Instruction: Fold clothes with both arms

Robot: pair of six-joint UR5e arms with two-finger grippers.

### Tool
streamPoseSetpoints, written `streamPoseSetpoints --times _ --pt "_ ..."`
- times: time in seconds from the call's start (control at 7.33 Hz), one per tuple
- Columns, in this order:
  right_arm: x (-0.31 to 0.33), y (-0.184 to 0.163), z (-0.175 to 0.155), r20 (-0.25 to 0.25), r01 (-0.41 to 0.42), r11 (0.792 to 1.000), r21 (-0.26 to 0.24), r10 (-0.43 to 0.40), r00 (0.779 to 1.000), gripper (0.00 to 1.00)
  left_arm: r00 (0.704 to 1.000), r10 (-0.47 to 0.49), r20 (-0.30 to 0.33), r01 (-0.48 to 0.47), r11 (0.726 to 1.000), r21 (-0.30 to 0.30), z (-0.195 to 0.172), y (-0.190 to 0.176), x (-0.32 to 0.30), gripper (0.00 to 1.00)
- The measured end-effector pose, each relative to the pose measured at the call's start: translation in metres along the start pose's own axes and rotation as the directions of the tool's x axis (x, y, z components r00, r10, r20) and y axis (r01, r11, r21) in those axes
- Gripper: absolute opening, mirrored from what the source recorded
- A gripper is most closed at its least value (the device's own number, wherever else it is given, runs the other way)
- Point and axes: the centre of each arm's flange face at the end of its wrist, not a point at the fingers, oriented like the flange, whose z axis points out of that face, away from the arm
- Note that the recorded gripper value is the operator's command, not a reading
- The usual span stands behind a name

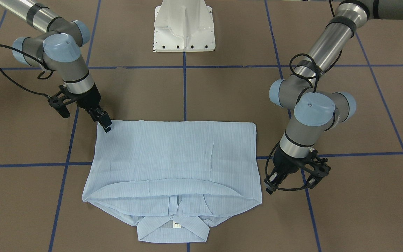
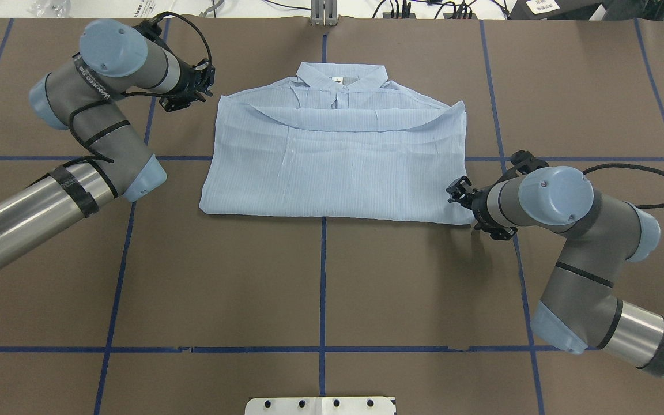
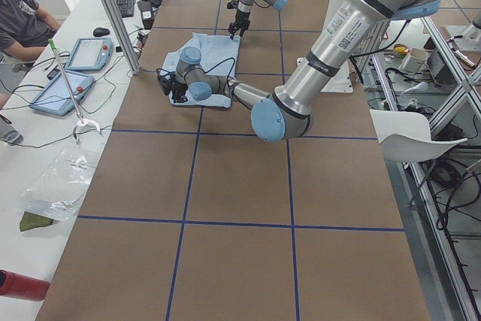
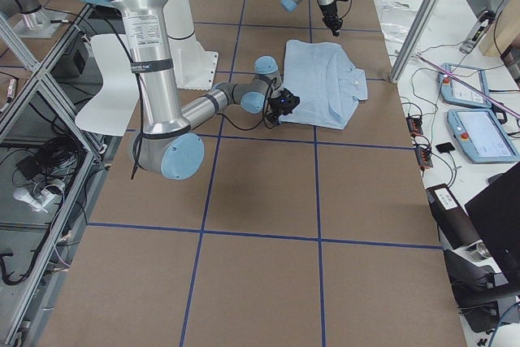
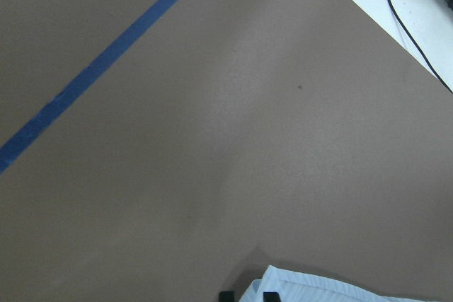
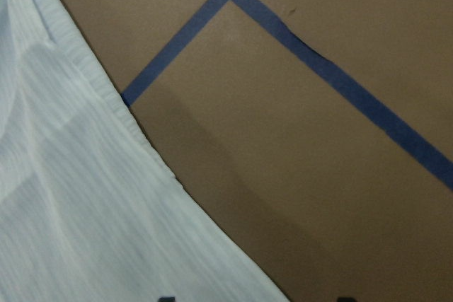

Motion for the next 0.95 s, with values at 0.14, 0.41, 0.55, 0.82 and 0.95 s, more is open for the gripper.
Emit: streamPoseSetpoints --times 0.14,0.41,0.55,0.82,0.95 --pt "0.0 0.001 -0.001 0.0 -0.006 1.0 -0.005 0.006 1.0 0.0 1.0 0.0 0.0 0.0 1.0 0.0 0.0 0.0 0.0 0.26" --pt "-0.001 0.005 -0.005 0.004 -0.007 1.0 -0.017 0.007 1.0 0.0 1.0 -0.005 -0.002 0.005 1.0 0.0 0.0 0.001 0.0 0.26" --pt "0.002 0.008 -0.012 0.007 -0.003 1.0 -0.029 0.003 1.0 0.0 1.0 -0.007 -0.004 0.007 1.0 -0.001 -0.001 0.001 0.002 0.26" --pt "0.038 0.037 -0.05 0.003 0.037 0.994 -0.106 -0.037 0.999 0.0 1.0 -0.007 -0.013 0.006 1.0 -0.003 -0.004 0.002 0.004 0.26" --pt "0.06 0.06 -0.077 -0.008 0.067 0.982 -0.179 -0.069 0.998 0.0 1.0 -0.005 -0.017 0.005 1.0 -0.003 -0.006 0.003 0.005 0.26"
